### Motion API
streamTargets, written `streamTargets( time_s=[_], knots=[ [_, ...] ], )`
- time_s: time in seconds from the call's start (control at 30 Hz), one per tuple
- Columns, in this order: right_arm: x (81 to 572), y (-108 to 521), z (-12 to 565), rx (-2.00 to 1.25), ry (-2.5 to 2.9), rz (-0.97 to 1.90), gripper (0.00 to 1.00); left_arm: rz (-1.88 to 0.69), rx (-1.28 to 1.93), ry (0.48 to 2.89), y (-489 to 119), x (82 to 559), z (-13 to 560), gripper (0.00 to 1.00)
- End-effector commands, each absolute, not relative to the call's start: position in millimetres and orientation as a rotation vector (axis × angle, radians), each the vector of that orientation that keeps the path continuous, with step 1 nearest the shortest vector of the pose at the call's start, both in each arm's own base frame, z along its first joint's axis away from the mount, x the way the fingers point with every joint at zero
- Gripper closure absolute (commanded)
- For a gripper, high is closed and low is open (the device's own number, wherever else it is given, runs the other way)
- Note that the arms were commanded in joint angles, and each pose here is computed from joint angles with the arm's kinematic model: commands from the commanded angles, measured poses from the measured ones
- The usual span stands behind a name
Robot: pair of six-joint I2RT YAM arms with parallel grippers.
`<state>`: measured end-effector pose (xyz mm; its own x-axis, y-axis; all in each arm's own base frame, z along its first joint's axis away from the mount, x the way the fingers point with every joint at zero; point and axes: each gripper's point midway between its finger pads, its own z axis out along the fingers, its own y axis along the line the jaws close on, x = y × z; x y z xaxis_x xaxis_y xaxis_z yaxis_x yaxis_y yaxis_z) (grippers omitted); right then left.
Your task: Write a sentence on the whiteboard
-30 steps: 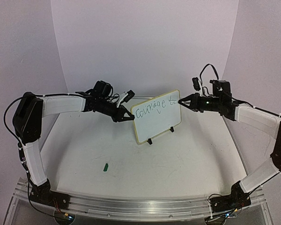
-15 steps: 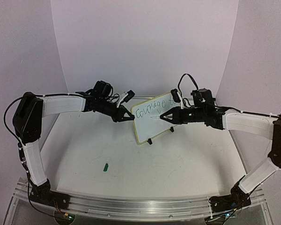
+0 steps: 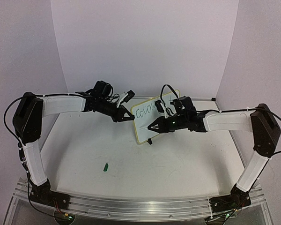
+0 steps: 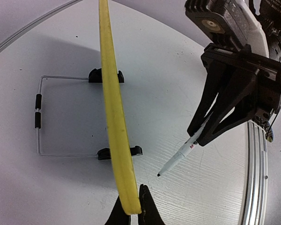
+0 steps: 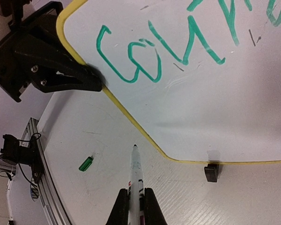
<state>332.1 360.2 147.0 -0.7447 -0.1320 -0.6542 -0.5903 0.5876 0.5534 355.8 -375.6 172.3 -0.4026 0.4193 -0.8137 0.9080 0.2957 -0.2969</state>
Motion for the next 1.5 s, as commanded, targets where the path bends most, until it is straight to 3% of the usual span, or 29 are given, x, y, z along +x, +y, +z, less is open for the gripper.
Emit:
streamTargets(
  time_s=[0.0,1.03,1.47],
  knots=[
    [359,370,171,-0.527,2.156,1.044,1.00,-1.074,1.208,1.990,-381,343,167,1.00],
    [365,368,97,-0.476,2.320,0.971,1.00,-1.070,1.210,1.976,-380,343,173,1.00],
    [365,356,126,-0.448,2.252,0.929,1.00,-1.069,1.211,1.978,-380,343,172,1.00]
  ],
)
